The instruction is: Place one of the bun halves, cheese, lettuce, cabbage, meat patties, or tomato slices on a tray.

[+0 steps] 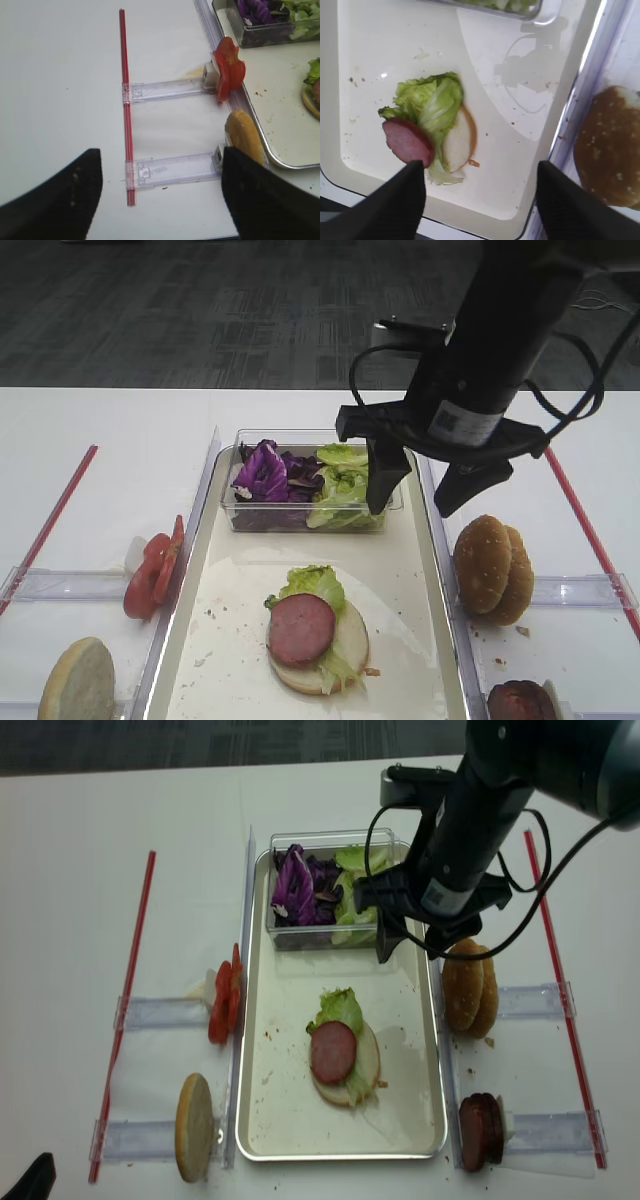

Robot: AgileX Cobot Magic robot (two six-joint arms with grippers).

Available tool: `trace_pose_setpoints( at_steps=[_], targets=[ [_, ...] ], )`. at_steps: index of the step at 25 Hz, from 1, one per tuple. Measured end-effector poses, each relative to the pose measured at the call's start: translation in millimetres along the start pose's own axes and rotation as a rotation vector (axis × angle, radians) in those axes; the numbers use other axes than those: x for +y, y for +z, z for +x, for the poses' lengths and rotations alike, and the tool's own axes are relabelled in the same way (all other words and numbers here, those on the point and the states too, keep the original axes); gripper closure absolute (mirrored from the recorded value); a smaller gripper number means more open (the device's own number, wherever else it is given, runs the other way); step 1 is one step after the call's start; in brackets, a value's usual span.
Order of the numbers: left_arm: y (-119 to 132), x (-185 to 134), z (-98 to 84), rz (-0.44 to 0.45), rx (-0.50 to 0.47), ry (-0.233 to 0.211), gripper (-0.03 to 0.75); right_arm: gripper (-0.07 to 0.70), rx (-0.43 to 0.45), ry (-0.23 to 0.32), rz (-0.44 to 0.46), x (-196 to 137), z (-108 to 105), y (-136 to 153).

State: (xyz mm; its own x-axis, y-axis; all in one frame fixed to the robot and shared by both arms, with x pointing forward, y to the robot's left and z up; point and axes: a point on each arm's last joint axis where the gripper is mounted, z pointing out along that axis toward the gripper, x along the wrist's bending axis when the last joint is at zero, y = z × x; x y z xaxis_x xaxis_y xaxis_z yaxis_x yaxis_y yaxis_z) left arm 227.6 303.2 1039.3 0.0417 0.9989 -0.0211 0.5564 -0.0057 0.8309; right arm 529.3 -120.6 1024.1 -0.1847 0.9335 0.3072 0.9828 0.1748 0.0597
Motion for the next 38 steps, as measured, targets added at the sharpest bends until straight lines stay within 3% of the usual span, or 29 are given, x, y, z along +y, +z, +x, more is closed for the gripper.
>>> trace_pose_setpoints(
  at_steps=[9, 21, 38],
  targets=[
    [0, 0, 0.0, 0.000, 0.000, 0.000, 0.214, 0.141, -0.077, -0.030, -0.045, 12, 6, -34],
    [0, 0, 0.0, 0.000, 0.000, 0.000, 0.214, 0.141, -0.140, -0.046, -0.070, 16, -1, -39],
    [0, 0, 0.0, 0.000, 0.000, 0.000, 0.214, 0.142, -0.184, 0.119, -0.203, 21, -88, -95]
  ],
)
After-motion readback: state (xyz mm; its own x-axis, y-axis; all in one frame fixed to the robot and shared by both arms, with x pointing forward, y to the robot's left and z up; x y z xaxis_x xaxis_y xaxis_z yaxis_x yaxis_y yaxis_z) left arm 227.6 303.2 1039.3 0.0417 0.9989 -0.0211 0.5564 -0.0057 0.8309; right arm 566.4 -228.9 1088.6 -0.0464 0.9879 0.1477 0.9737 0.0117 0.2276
